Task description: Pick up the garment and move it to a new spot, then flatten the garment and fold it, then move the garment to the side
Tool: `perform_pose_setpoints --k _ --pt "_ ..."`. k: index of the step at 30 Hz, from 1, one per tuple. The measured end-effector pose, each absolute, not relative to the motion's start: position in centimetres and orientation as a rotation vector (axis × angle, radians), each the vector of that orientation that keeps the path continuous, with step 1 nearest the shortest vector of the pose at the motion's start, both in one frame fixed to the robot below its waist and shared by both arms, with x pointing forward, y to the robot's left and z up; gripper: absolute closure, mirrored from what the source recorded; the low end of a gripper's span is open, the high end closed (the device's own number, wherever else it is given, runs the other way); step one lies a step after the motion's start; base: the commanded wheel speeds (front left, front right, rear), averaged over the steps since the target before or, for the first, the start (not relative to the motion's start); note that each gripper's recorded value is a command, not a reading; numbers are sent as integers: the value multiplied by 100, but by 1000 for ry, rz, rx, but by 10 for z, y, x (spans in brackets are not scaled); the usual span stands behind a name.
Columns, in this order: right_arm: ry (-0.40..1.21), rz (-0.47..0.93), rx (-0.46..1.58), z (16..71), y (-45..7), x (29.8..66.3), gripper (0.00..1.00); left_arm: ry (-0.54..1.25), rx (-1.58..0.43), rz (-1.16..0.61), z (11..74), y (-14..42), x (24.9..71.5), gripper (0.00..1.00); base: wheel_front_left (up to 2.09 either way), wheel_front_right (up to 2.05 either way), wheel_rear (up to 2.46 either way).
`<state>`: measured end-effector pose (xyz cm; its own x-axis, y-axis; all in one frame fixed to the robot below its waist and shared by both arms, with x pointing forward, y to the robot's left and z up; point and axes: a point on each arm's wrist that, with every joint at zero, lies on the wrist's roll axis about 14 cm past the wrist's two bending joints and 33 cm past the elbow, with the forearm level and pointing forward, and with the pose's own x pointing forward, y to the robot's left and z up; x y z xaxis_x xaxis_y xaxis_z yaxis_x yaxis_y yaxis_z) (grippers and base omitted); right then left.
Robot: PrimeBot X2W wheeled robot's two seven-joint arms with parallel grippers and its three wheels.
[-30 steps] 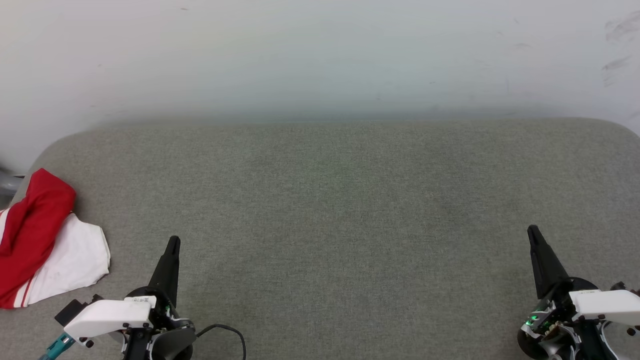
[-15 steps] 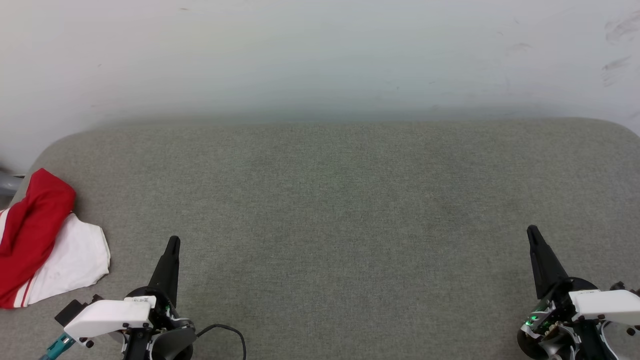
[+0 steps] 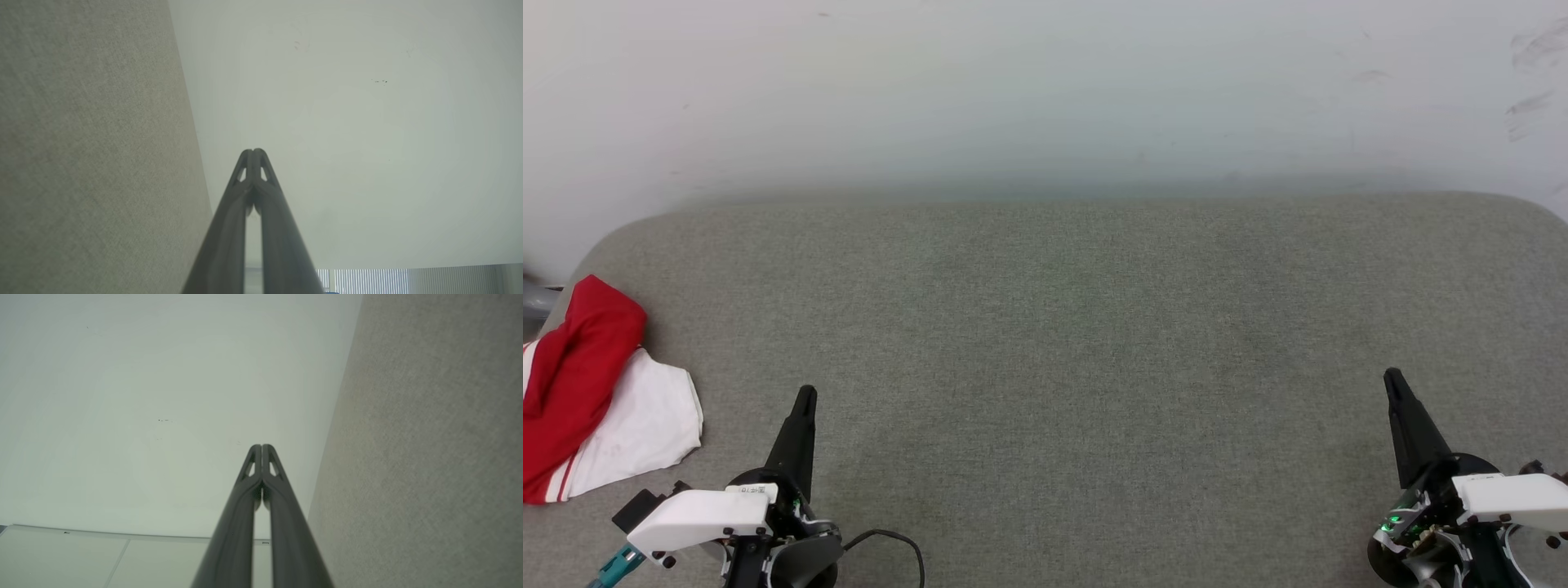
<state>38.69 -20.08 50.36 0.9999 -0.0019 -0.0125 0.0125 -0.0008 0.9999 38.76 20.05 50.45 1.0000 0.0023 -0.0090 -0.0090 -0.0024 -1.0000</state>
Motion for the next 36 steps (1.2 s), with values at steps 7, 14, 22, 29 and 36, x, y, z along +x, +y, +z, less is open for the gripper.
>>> perform_pose_setpoints --k 7,14,22,29,36 --pt "36 -43 1576 491 -201 381 0 33 -1578 38 492 199 383 0 0 0 0" --pt "42 -67 1576 484 -200 375 0 67 -1575 55 481 190 377 0 0 0 0" --pt "16 -60 1572 490 -199 373 0 67 -1548 21 488 176 379 0 0 0 0" --pt "-16 -41 1561 500 -197 374 0 43 -1532 -5 498 170 380 0 0 0 0" --pt "-34 -31 1473 506 -196 373 0 1 -1498 -30 511 169 381 0 0 0 0"
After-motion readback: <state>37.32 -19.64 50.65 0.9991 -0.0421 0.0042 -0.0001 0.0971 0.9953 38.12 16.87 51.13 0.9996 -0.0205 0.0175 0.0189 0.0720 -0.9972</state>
